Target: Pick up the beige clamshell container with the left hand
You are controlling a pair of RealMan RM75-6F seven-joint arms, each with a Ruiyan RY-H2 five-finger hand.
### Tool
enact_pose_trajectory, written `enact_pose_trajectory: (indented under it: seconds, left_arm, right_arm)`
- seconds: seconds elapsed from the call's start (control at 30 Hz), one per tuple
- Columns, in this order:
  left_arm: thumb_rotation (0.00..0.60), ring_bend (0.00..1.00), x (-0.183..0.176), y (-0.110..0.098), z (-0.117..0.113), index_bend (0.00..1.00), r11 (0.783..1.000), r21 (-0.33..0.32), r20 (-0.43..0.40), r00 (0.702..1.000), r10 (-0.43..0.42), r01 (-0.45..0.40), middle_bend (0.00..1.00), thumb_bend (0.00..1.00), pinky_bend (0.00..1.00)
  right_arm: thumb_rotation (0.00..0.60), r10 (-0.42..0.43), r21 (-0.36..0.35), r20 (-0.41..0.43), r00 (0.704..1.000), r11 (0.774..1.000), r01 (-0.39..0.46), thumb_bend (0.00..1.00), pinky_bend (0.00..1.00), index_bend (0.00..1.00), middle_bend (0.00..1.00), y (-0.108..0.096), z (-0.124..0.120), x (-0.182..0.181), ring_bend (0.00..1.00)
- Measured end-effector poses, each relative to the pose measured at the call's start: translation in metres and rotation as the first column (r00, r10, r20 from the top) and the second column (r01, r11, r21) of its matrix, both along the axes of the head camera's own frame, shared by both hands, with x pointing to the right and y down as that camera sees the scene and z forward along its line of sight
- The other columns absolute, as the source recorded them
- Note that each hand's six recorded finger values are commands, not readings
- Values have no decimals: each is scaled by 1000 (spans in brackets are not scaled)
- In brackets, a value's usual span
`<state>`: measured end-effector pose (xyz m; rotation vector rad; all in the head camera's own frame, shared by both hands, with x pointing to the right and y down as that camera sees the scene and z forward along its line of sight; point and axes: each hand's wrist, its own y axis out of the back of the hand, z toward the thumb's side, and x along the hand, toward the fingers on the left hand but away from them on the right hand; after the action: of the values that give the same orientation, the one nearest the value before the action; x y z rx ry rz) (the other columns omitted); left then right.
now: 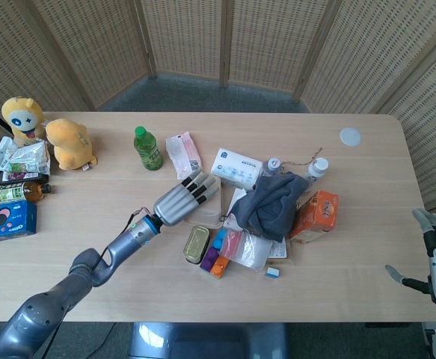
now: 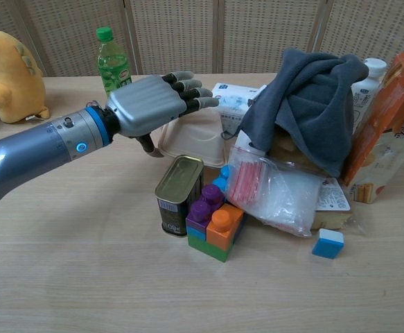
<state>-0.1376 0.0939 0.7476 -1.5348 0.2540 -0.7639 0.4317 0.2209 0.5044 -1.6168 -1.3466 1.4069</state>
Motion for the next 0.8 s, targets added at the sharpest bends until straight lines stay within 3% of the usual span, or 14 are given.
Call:
enact_pose_trajectory:
  seconds: [0.03, 0.07, 0.1, 0.13, 0.17, 0.2, 0.27, 0.33, 0.53, 0.8]
  left_arm:
    - [600, 0, 2, 0, 0, 24, 1000, 4, -2, 1000, 2, -2, 0, 0, 25]
    - [600, 18, 4, 1, 0, 105, 1000, 10, -5, 1000, 6, -6, 19, 0, 112]
    - [600, 92, 6, 2, 0, 219, 1000, 14, -8, 1000, 8, -8, 99, 0, 228]
    - [600, 238, 7, 3, 0, 407, 1000, 18, -9, 1000, 12, -12, 256, 0, 399]
    - [600, 438, 10, 5, -1, 607, 1000, 24, -14, 1000, 16, -15, 473, 0, 562]
    - [600, 568, 12, 7, -1, 734, 1000, 25, -19, 1000, 19, -18, 613, 0, 649]
    - [600, 686, 16, 10, -1, 857, 999, 33, -24, 999, 26, -26, 739, 0, 725]
    - [600, 726, 19, 12, -2, 897, 999, 39, -33, 999, 33, -32, 782, 0, 750]
    - [600, 728, 21, 12, -8, 901, 997, 62, -61, 997, 41, -37, 776, 3, 754]
    - [600, 728, 16, -2, -48, 901, 987, 158, -184, 981, 70, -41, 771, 8, 753]
  right_arm:
    - [600, 0, 0, 1, 1000, 1000, 0, 0, 0, 0, 0, 0, 0, 0, 0]
    - [599, -1, 1, 3, 1000, 1000, 1, 0, 0, 0, 0, 0, -1, 0, 0]
    - [599, 0, 1, 4, 1000, 1000, 0, 0, 0, 0, 0, 0, -1, 0, 0]
    - [599, -1, 1, 4, 1000, 1000, 1, 0, 0, 0, 0, 0, -1, 0, 0]
    - [599, -1, 1, 5, 1000, 1000, 1, 0, 0, 0, 0, 0, -1, 0, 0]
    - [599, -2, 1, 6, 1000, 1000, 2, 0, 0, 0, 0, 0, -1, 0, 0]
    - [599, -4, 2, 8, 1000, 1000, 4, 0, 0, 0, 0, 0, -1, 0, 0]
    - [599, -4, 3, 8, 1000, 1000, 4, 0, 0, 0, 0, 0, -2, 0, 0]
    - [599, -6, 5, 10, 1000, 1000, 6, 0, 0, 0, 0, 0, -3, 0, 0]
    - [599, -10, 5, 6, 1000, 1000, 10, 0, 0, 0, 0, 0, -3, -1, 0]
